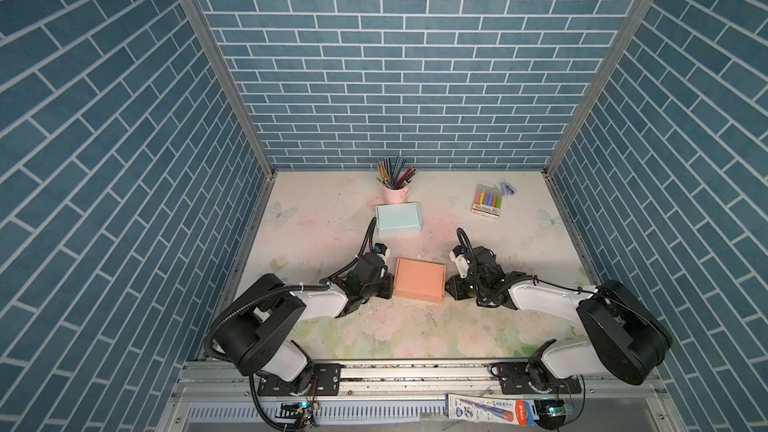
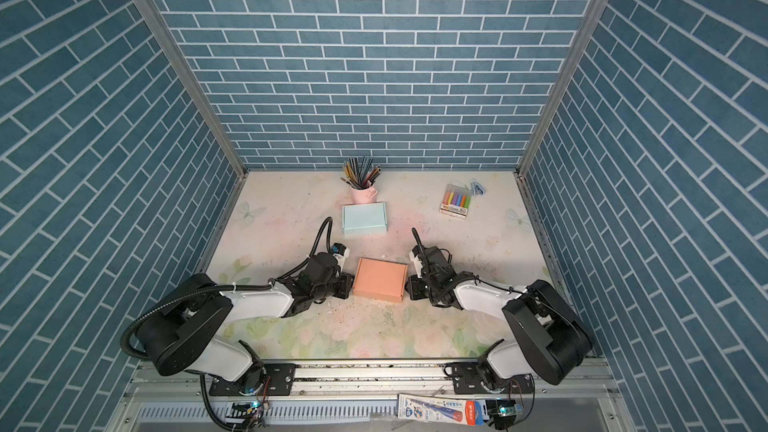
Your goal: Fold the paper box
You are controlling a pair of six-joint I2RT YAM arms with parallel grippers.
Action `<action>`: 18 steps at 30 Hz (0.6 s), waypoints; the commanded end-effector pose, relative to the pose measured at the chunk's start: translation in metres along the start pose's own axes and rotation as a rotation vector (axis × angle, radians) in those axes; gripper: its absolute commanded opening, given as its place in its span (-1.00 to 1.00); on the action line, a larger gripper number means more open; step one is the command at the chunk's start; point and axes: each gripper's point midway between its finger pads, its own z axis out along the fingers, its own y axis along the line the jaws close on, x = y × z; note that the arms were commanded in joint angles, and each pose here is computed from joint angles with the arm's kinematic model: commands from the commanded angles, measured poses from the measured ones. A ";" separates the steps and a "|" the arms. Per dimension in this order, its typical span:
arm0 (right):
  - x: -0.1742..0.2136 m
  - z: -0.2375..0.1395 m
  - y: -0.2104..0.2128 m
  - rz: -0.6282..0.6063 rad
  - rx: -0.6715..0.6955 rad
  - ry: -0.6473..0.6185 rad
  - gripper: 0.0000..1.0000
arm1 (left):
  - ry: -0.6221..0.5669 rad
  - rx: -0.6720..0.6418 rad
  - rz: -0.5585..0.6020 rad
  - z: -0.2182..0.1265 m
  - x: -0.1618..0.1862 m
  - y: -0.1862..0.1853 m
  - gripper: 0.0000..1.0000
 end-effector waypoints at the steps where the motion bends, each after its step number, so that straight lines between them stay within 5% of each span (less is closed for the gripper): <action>1: -0.006 0.009 0.006 -0.049 -0.024 0.019 -0.54 | 0.037 0.083 0.020 -0.005 0.016 -0.028 -0.53; 18: -0.049 0.024 0.002 -0.101 -0.020 0.007 -0.52 | 0.060 0.114 0.020 -0.031 0.055 -0.039 -0.53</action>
